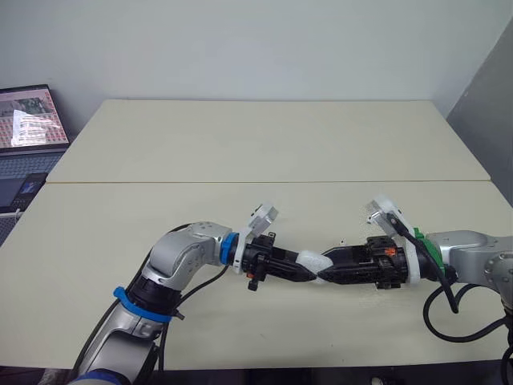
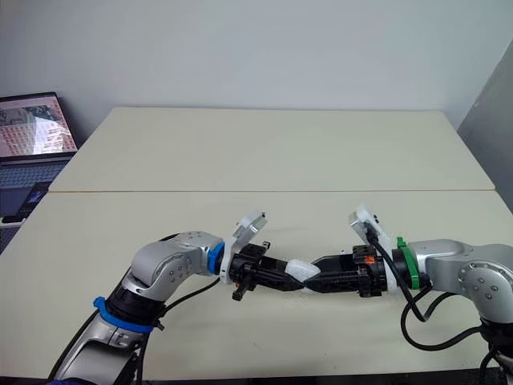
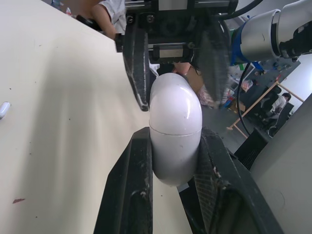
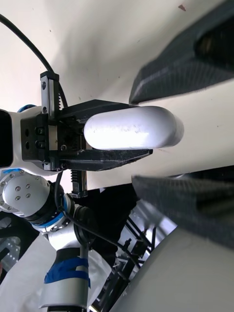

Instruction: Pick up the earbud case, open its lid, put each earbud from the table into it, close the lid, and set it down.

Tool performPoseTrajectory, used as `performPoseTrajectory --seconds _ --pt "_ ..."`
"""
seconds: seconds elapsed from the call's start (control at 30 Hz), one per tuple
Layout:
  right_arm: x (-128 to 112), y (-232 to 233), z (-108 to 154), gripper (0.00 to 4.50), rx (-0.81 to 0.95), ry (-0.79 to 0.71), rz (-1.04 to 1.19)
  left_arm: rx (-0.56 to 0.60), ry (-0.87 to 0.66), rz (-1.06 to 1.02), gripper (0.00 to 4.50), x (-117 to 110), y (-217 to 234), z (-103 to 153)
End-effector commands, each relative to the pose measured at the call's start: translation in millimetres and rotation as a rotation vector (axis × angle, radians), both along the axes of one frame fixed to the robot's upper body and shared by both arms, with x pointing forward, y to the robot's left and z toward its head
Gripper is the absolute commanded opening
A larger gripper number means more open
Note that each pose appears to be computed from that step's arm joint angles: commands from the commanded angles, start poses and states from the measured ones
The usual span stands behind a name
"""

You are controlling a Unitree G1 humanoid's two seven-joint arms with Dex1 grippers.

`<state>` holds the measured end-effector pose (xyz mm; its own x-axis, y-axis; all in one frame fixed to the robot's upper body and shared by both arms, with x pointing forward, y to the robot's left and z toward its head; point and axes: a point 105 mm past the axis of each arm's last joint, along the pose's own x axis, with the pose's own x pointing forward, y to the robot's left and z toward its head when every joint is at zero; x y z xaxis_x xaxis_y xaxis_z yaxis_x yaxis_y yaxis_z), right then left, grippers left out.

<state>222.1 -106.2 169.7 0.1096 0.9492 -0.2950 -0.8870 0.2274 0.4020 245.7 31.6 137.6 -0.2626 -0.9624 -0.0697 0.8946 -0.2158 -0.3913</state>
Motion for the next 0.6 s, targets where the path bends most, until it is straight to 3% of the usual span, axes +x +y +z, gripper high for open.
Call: performPoseTrajectory --seconds 0.03,0.1,0.33,0.6 --pt "5 -1 12 3.83 0.008 -0.092 -0.025 -0.009 -0.049 0.002 0.76 -1 -2 3" --pt "9 -1 13 4.19 -0.015 -0.133 -0.04 0.0 -0.061 0.025 0.76 2 -2 1" --pt "27 -10 -2 4.19 -0.26 -0.327 -0.081 0.032 -0.127 0.118 0.76 17 -4 -5" --pt "45 -12 -1 4.19 -0.308 -0.406 -0.141 0.037 -0.166 0.159 0.76 22 -6 -8"
